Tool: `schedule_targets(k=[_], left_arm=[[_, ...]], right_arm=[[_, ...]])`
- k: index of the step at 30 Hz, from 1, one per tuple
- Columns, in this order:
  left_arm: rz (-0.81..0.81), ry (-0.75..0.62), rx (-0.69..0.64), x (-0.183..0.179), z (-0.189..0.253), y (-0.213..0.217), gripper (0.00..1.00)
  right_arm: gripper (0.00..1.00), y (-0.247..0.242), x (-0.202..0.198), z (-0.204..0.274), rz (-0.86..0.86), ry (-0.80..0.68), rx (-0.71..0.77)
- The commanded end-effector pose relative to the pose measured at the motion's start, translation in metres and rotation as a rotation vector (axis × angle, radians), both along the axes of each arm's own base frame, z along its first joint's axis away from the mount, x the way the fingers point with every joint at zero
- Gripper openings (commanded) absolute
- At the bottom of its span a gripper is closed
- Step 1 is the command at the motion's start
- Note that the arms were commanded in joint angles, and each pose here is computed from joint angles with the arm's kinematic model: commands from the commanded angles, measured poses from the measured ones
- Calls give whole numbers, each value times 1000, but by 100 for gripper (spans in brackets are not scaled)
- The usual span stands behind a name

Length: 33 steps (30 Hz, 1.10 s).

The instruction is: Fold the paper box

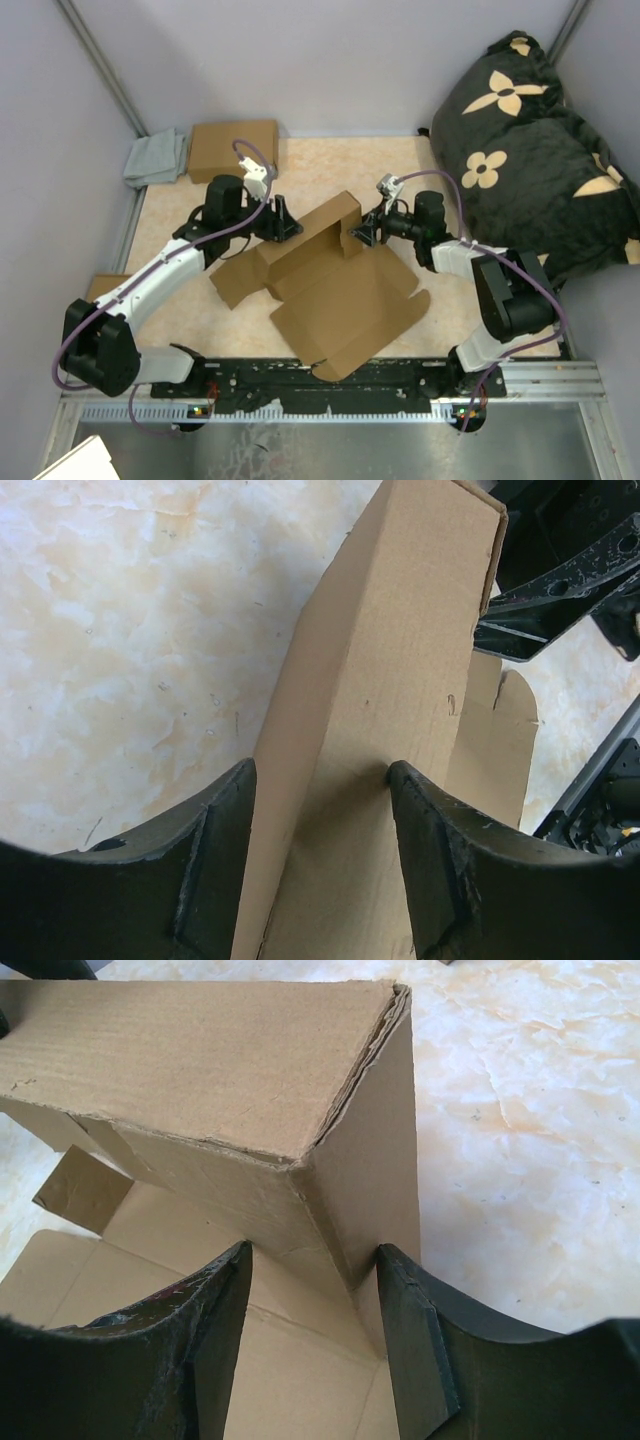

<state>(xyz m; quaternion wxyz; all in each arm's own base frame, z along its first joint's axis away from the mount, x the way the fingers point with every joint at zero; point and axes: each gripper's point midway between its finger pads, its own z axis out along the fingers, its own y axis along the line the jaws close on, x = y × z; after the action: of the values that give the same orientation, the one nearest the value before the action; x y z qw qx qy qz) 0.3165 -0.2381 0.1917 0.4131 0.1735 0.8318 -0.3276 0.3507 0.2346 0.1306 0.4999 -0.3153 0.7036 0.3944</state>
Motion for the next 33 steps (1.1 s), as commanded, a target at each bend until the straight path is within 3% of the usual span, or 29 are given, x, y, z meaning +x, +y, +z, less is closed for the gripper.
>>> schedule_targets(k=[1,14,16,23,25,29,33], left_arm=[[-9,-6,-37,3,13,1,62],[-65,16,-102,4,16,-1,59],[-70,31,-103,4,12,-3,58],[-67,41,-97,4,8,-2,57],[-56,33,-92,5,9,0,57],[-53,20,-93,6,13,1,59],[-78,38,-107,2,10,-2,57]], right_arm=[[54,16,-1,22,82,-81,30],[51,26,1,27,62,-114,34],[46,30,6,28,17,-133,28],[14,30,16,21,-161,-168,-34],[14,24,13,22,-195,-188,-19],[26,25,1,24,-157,-208,2],[17,29,4,26,-155,-182,20]])
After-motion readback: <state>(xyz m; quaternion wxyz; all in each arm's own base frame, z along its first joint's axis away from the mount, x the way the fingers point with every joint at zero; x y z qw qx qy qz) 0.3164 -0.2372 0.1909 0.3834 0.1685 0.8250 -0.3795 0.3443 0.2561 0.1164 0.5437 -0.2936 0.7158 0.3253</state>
